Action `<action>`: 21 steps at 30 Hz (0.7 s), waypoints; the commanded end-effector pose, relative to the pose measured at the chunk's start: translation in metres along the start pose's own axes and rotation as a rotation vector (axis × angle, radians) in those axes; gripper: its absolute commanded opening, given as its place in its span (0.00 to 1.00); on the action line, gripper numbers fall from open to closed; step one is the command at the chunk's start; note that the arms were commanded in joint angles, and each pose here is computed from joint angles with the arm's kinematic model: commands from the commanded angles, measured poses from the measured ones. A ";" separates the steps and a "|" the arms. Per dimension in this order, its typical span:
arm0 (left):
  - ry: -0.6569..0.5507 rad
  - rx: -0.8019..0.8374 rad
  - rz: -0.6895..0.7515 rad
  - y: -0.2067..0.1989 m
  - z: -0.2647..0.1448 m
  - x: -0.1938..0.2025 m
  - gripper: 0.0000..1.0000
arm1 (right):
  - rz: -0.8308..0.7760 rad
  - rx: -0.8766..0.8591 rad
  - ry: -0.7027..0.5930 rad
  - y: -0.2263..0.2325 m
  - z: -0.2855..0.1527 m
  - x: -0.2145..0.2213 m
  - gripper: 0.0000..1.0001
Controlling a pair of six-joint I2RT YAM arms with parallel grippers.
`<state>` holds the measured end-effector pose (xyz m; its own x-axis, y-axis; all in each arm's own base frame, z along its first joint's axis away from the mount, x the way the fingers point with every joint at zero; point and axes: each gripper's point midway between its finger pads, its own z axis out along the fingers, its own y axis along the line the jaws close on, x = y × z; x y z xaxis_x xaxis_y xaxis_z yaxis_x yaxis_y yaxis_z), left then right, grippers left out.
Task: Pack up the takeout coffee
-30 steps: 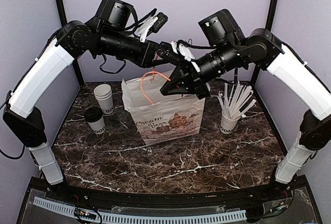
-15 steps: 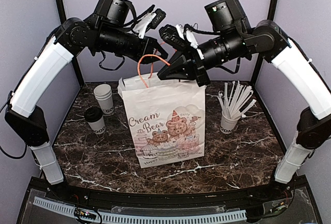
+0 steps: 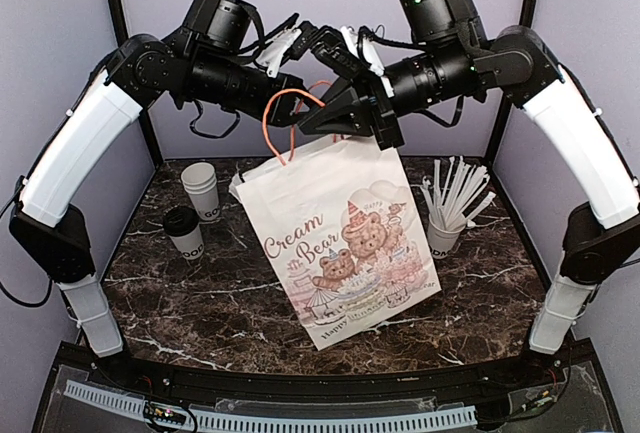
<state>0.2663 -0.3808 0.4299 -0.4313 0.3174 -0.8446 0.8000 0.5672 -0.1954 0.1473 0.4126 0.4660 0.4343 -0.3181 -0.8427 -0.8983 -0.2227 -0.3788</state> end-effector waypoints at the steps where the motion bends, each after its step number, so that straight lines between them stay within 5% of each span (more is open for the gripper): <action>1: -0.050 0.007 -0.013 -0.003 -0.020 -0.012 0.00 | -0.037 0.030 -0.030 -0.004 -0.009 -0.012 0.00; 21: -0.114 -0.048 -0.006 0.002 -0.044 -0.024 0.00 | -0.056 -0.038 0.034 0.015 0.006 0.008 0.00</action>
<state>0.2692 -0.3733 0.4363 -0.4322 0.2936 -0.8527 0.7782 0.5992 -0.1881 0.1425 0.4131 0.4466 0.4587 -0.3564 -0.8140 -0.8847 -0.2685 -0.3810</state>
